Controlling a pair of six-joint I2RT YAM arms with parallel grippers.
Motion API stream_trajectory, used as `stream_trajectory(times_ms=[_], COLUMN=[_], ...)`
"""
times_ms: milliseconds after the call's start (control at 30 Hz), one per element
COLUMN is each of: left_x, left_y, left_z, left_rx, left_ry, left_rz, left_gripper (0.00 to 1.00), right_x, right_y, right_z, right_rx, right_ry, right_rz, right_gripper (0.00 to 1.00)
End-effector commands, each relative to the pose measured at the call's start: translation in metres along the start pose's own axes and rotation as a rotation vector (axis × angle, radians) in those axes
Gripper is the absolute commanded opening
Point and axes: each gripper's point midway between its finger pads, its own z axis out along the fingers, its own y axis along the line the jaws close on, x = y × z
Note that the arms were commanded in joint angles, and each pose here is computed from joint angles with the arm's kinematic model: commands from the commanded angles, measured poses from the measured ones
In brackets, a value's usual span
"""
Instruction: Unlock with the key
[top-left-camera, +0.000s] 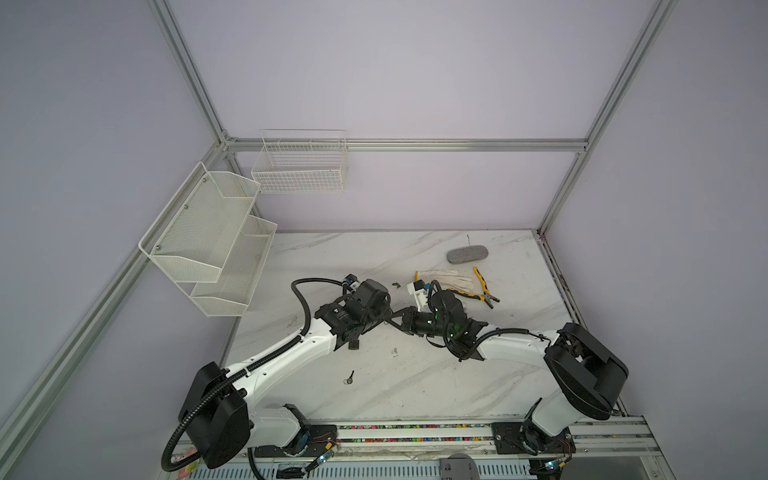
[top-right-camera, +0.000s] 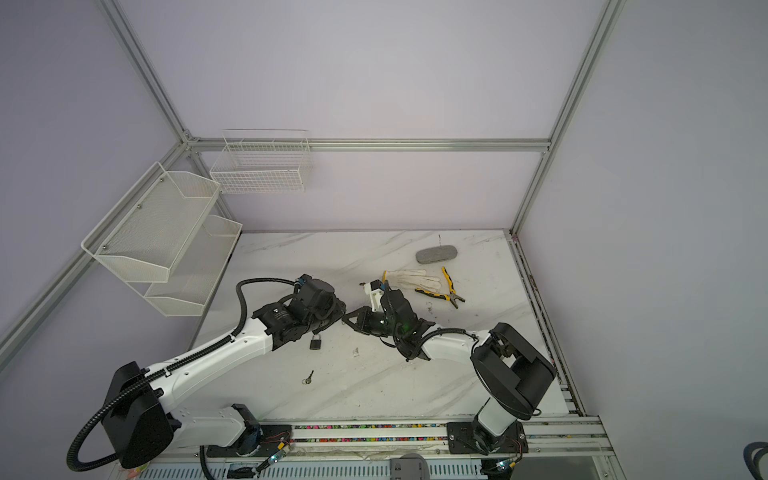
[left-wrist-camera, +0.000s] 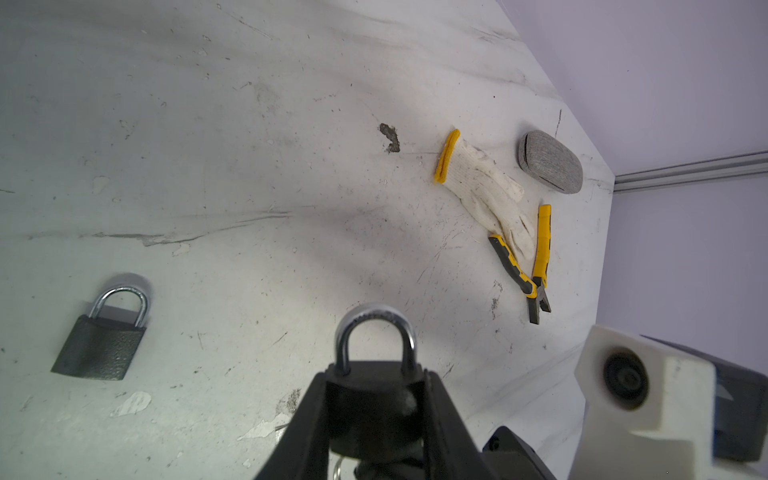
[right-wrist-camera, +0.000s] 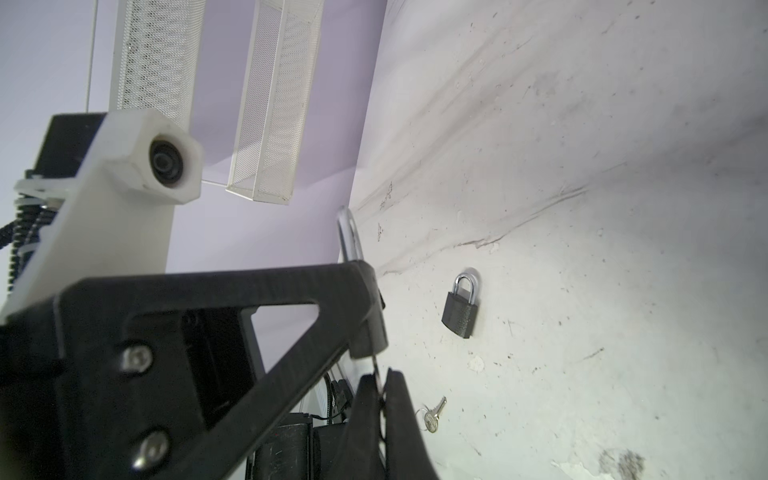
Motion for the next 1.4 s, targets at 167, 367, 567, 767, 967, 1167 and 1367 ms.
stream_trajectory(times_ms=[167, 367, 567, 767, 967, 1167, 1367], left_x=[0.010, -0.011, -0.014, -0.017, -0.018, -0.019, -0.019], left_y=[0.016, 0.012, 0.007, 0.007, 0.006, 0.004, 0.004], left_z=[-0.001, -0.004, -0.006, -0.008, -0.008, -0.007, -0.007], left_rx=[-0.029, -0.024, -0.008, -0.005, 0.001, 0.008, 0.006], left_ry=[0.031, -0.049, -0.058, -0.077, -0.082, -0.083, -0.084], left_rz=[0.028, 0.001, -0.016, -0.035, -0.048, -0.051, -0.054], left_gripper=[0.00, 0.00, 0.00, 0.00, 0.00, 0.00, 0.00], right_x=[-0.031, -0.021, -0.018, -0.011, -0.002, 0.002, 0.006], right_y=[0.040, 0.030, 0.026, 0.018, 0.008, 0.003, 0.003], right_z=[-0.003, -0.015, -0.018, -0.010, -0.003, 0.001, 0.004], right_rx=[-0.072, -0.048, -0.052, -0.050, -0.038, -0.023, -0.043], right_ry=[-0.109, -0.106, -0.105, -0.078, -0.061, -0.054, -0.045], right_rz=[-0.105, -0.110, -0.088, -0.075, -0.055, -0.058, -0.047], right_gripper=[0.00, 0.20, 0.21, 0.20, 0.19, 0.17, 0.09])
